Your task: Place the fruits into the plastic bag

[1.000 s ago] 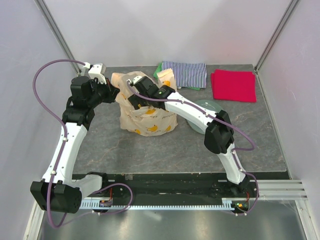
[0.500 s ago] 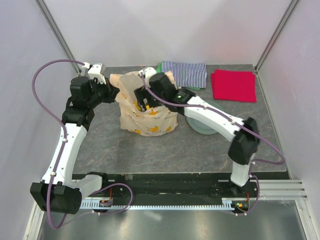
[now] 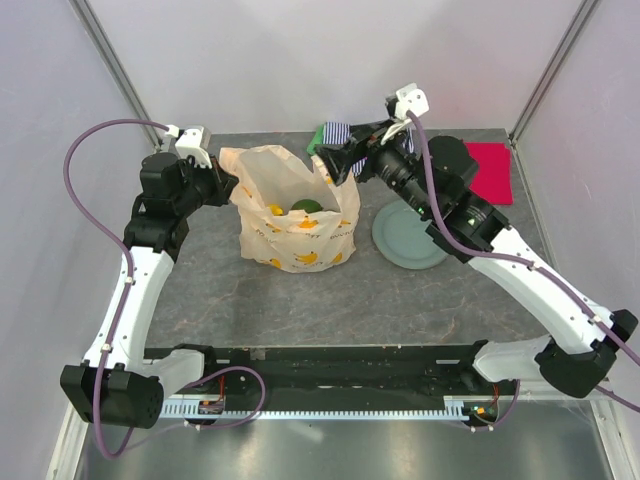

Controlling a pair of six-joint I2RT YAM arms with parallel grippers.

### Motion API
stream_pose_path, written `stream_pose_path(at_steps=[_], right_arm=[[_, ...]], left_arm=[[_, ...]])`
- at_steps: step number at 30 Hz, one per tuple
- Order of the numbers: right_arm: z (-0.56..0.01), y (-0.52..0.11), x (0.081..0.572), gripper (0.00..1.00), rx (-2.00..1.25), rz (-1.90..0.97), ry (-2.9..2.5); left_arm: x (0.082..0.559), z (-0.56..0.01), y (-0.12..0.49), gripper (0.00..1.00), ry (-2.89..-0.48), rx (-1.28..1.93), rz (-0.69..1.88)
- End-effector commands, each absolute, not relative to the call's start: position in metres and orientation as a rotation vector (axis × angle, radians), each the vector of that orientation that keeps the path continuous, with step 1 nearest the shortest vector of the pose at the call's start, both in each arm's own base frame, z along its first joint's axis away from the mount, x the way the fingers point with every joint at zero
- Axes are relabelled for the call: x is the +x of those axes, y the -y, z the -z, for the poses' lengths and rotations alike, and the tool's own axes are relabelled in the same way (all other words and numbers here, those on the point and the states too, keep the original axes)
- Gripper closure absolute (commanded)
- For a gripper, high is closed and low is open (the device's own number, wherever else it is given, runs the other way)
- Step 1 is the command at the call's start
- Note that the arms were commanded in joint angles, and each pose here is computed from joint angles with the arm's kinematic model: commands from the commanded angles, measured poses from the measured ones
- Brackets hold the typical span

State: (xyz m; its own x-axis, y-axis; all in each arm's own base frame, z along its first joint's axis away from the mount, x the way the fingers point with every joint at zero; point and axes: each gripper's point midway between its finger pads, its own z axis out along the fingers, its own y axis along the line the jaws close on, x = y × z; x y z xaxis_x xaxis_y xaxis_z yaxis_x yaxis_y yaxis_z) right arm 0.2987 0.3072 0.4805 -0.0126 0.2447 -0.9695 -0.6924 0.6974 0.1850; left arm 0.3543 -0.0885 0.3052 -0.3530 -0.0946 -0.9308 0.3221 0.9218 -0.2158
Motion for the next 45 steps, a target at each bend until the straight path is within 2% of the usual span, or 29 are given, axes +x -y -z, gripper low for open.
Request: stream_pose_path(at_steps=[1,5,13,14,17,20,22,23,25,33,35,45], right_arm=[[-0.417,-0.268,0.341,0.11,-0.311,-0.552,-1.6],[-0.384,-0.258,0.352,0.12,-0.323,-0.582,-1.678],[-0.348,-0.29,0.359,0.15,-0.483,-0.732,-1.717],[-0.347,-0.292,0.361,0.24,-0.494,-0.744,-1.71],[-0.352,-0.298,0.366,0.42,-0.511,-0.845,-1.686],[-0.369,-0.297,0.367,0.47,-0.519,-0.95,-1.62],[-0.375,-0.297,0.365,0.56,-0.529,-0.978,-1.598],[-0.38,-0.296,0.366,0.8,-0.535,-0.999,-1.586],[-0.386,-0.293,0.367,1.0,-0.53,-1.025,-1.574],[-0.471,-0.235,0.377,1.0,-0.372,-0.827,-1.411],[-0.474,-0.228,0.379,1.0,-0.347,-0.794,-1.414],[-0.401,-0.224,0.392,1.0,-0.316,-0.755,-1.602]], left_arm=[[0.355,-0.318,0.085,0.98,-1.836,0.192,0.398],[0.355,-0.317,0.085,0.98,-1.837,0.192,0.402],[0.357,-0.322,0.091,0.98,-1.829,0.205,0.437],[0.356,-0.324,0.091,0.98,-1.828,0.205,0.44],[0.356,-0.339,0.092,0.98,-1.805,0.209,0.444],[0.355,-0.353,0.093,0.98,-1.789,0.217,0.45],[0.355,-0.361,0.093,0.99,-1.776,0.217,0.444],[0.356,-0.362,0.092,0.98,-1.774,0.215,0.438],[0.356,-0.371,0.093,0.99,-1.767,0.217,0.444],[0.353,-0.435,0.098,0.98,-1.72,0.268,0.46],[0.363,-0.427,0.095,0.98,-1.765,0.278,0.449],[0.377,-0.378,0.099,0.99,-1.899,0.317,0.481]])
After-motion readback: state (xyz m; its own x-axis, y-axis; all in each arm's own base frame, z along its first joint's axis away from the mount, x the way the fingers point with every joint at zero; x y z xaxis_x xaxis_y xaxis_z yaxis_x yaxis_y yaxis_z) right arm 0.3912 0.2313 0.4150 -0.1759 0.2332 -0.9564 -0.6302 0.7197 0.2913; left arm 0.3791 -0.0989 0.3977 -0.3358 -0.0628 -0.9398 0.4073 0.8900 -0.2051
